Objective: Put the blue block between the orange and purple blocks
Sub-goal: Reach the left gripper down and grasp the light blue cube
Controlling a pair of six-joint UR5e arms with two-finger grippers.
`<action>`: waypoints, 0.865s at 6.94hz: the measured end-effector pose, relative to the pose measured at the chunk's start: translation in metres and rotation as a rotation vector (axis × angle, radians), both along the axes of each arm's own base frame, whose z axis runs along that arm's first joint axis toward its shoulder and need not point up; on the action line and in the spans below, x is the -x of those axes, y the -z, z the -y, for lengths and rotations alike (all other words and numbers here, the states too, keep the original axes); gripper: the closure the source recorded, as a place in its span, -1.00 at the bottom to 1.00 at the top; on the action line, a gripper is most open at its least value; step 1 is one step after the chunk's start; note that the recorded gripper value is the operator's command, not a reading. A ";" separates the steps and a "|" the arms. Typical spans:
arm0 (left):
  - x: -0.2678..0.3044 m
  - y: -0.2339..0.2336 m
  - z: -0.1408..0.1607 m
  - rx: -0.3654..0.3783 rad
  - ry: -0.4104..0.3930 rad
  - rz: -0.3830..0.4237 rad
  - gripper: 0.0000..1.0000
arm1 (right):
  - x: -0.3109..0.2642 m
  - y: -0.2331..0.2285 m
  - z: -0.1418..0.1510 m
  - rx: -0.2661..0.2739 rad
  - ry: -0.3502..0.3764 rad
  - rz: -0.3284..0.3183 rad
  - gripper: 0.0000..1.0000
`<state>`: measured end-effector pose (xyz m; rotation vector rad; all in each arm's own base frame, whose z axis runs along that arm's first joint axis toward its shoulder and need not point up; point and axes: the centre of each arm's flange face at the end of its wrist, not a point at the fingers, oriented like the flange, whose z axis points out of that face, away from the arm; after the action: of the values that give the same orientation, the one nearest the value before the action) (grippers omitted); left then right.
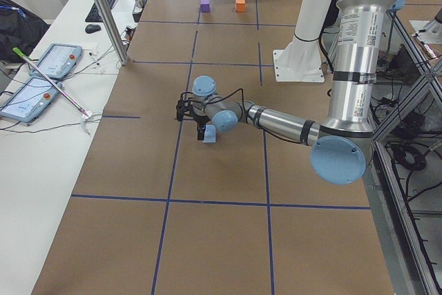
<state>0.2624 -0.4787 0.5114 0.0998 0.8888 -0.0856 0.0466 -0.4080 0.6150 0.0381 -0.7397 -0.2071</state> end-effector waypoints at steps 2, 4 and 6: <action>-0.023 0.000 -0.006 -0.006 -0.023 0.016 -1.00 | 0.000 -0.001 0.000 0.002 0.000 0.000 -1.00; -0.042 -0.009 -0.017 -0.014 -0.043 0.048 -0.53 | 0.000 -0.002 -0.001 0.003 0.001 0.000 -1.00; -0.054 -0.013 -0.024 -0.018 -0.061 0.078 0.11 | 0.000 -0.001 0.000 0.002 0.001 0.000 -1.00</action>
<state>0.3165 -0.4550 0.5247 0.0923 0.8145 -0.0167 0.0466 -0.4078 0.6165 0.0356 -0.7398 -0.2071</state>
